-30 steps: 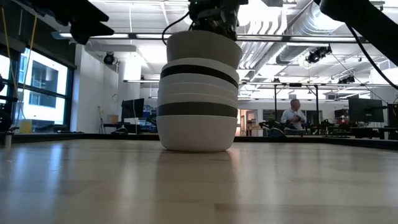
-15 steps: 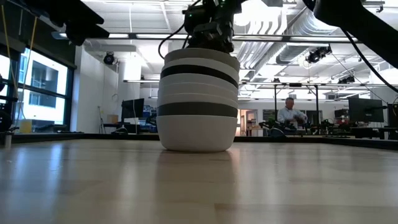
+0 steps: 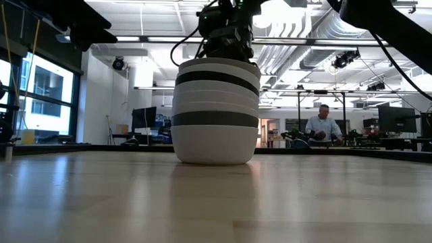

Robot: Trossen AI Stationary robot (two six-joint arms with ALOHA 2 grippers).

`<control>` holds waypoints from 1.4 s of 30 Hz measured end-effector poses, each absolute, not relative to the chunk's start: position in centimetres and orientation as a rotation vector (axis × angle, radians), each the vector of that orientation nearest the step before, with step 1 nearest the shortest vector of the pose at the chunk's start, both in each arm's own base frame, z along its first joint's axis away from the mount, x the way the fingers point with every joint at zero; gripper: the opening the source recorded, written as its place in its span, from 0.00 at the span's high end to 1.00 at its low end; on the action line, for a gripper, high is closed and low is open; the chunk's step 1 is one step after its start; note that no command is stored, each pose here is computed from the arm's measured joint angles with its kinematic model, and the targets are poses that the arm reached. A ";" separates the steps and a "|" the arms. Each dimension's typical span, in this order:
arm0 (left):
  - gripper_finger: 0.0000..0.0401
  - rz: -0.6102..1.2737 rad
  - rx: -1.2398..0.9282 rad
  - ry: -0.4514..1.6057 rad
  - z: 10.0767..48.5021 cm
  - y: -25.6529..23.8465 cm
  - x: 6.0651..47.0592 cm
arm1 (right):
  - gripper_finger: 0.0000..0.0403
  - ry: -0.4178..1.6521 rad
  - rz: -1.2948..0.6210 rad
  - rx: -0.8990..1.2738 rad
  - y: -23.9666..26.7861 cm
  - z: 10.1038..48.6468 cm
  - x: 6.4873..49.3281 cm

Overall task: Nest bowls inside each other
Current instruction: Stack the light gray bowl on top of the white bowl

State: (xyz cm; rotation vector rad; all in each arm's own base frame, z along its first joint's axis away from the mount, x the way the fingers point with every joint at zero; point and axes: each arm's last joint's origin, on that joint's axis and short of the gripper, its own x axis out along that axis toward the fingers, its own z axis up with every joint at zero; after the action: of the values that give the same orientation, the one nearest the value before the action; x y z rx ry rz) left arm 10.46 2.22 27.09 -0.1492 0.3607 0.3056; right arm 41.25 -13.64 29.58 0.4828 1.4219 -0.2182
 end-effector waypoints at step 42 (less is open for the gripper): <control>0.46 0.300 -0.142 0.363 27.1 2.2 10.5 | 0.92 1.466 -0.105 0.542 -12.9 27.3 42.5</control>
State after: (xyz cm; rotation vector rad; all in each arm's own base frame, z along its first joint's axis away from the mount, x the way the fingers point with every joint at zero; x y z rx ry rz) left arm 10.45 2.21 27.09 -0.1418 0.3633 0.2999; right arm 42.55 -12.88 27.28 0.5423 1.4658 -0.1053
